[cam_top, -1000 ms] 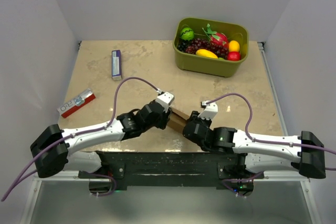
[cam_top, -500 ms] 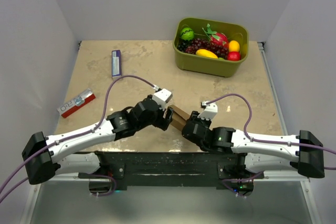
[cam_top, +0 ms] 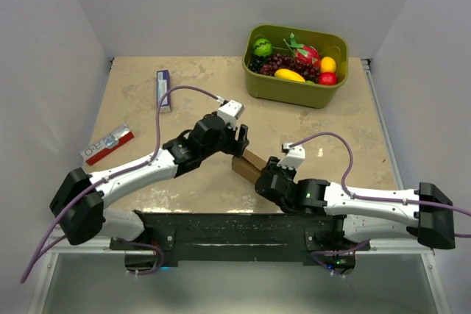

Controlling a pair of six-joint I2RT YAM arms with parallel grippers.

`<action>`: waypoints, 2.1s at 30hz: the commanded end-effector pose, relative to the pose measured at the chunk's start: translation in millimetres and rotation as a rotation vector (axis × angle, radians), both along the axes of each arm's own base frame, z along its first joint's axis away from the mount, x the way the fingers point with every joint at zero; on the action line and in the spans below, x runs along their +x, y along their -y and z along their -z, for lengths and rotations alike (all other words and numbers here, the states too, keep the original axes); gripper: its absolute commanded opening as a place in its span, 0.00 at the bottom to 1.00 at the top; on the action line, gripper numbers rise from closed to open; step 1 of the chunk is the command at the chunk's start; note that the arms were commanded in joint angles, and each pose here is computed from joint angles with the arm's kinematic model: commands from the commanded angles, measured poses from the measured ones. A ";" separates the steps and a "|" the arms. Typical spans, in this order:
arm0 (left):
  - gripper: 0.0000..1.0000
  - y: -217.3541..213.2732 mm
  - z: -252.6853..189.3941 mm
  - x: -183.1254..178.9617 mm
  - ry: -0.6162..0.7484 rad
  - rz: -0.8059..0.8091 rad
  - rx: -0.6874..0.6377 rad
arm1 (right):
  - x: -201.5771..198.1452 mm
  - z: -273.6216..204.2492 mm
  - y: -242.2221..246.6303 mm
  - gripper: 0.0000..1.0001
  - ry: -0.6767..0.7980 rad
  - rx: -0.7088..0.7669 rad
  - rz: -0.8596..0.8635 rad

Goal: Fold the paper box

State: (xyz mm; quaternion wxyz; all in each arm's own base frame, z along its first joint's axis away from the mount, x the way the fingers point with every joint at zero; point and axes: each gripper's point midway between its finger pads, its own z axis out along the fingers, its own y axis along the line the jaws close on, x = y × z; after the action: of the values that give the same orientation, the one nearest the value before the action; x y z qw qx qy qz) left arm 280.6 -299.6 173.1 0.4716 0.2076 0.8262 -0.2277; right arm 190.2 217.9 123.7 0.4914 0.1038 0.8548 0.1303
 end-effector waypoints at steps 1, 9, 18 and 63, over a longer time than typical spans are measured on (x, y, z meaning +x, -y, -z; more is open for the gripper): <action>0.72 7.1 10.0 6.2 0.025 0.025 -0.021 | -6.7 22.7 21.6 0.41 -0.036 -0.095 0.019; 0.62 -18.3 73.9 -15.1 -0.066 0.002 0.054 | -6.7 21.3 25.1 0.42 -0.034 -0.107 0.024; 0.55 -28.5 91.2 -28.3 -0.101 -0.003 0.050 | -9.2 -1.0 22.4 0.56 -0.035 -0.083 -0.005; 0.76 -5.8 20.4 -13.5 0.032 0.064 -0.040 | -43.2 50.5 57.5 0.32 -0.180 0.067 0.012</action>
State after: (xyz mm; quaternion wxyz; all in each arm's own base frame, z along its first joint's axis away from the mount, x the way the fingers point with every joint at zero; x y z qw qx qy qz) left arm 259.9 -289.3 116.0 0.4456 0.2230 0.8316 -0.2451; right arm 153.3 179.5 97.5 0.4192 0.1504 0.8739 0.1946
